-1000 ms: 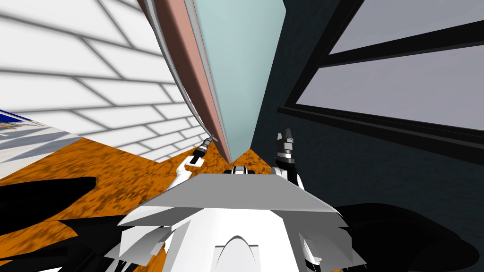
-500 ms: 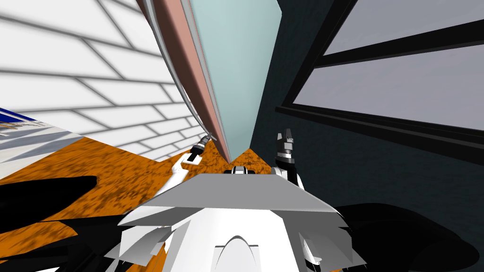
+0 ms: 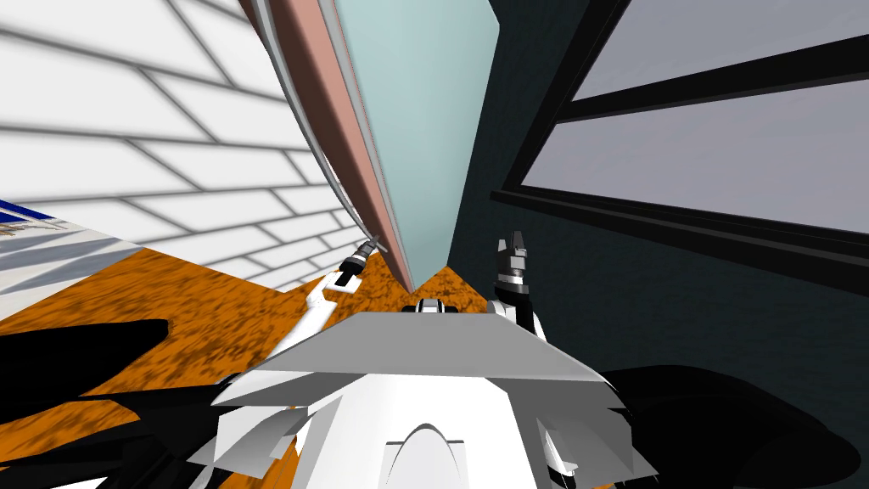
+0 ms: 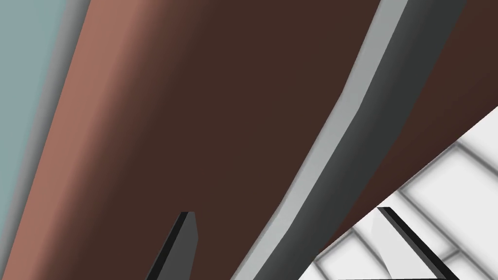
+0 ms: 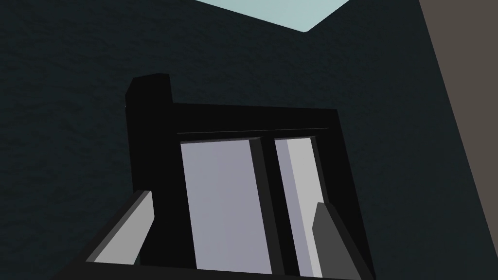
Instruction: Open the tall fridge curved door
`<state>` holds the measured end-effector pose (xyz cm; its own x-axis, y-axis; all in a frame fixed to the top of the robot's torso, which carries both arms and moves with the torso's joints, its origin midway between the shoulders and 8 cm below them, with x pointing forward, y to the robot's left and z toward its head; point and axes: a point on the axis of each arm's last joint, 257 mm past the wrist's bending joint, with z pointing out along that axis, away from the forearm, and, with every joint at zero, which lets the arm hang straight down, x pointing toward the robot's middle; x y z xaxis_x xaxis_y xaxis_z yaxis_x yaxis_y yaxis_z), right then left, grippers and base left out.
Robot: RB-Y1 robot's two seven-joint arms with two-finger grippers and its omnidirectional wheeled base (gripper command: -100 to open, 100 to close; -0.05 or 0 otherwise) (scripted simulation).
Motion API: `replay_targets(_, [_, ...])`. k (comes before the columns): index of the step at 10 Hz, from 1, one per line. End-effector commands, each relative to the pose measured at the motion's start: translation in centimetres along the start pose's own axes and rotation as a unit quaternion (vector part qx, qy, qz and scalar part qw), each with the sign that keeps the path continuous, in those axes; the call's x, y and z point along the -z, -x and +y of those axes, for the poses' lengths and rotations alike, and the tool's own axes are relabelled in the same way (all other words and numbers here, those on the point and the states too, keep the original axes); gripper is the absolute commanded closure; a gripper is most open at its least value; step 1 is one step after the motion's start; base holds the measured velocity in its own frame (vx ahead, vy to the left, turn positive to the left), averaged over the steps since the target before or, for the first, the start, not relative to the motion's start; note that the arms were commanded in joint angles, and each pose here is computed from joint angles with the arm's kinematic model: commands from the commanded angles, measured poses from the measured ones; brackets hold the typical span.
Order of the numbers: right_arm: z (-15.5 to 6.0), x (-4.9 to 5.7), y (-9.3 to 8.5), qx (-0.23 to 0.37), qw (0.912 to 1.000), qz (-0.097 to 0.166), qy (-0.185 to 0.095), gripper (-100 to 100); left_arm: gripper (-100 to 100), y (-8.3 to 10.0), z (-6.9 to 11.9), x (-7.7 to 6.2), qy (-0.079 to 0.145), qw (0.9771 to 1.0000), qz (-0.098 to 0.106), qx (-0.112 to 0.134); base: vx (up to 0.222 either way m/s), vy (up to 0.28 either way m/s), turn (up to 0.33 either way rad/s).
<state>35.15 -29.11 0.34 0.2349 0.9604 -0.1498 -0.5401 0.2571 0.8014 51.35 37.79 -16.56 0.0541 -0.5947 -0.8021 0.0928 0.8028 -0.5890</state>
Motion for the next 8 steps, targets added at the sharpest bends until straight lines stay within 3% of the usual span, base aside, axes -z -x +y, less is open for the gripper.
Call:
replay_targets(1, [0.0, 0.0, 0.0, 0.0, 1.0, 0.0, 0.0, 0, -100, 1.1, 0.8, -1.3, 0.014, 0.9999, -0.01, -0.002, -0.046, 0.024, -0.121])
replay_targets(2, [0.0, 0.0, 0.0, 0.0, 1.0, 0.0, 0.0, 0, -100, 0.8, 0.7, -1.0, 0.011, 0.9999, -0.007, -0.002, -0.024, 0.012, -0.026])
replay_targets(3, [0.0, 0.0, 0.0, 0.0, 1.0, 0.0, 0.0, 0, 100, 0.3, 0.1, -0.1, 0.003, 1.0, -0.001, -0.001, 0.029, -0.007, 0.194])
replay_targets(4, [0.0, 0.0, 0.0, 0.0, 1.0, 0.0, 0.0, 0, 100, -0.1, -0.2, 0.4, -0.002, 1.0, 0.002, 0.0, 0.062, -0.024, 0.19])
replay_targets(5, [0.0, 0.0, 0.0, 0.0, 1.0, 0.0, 0.0, 0, 100, 0.3, 0.1, -0.1, 0.002, 1.0, -0.001, -0.003, 0.025, -0.015, 0.047])
replay_targets(8, [0.0, 0.0, 0.0, 0.0, 1.0, 0.0, 0.0, 0, 100, -0.5, -1.7, 0.4, -0.026, 0.9996, 0.014, -0.002, -0.039, 0.203, -0.054])
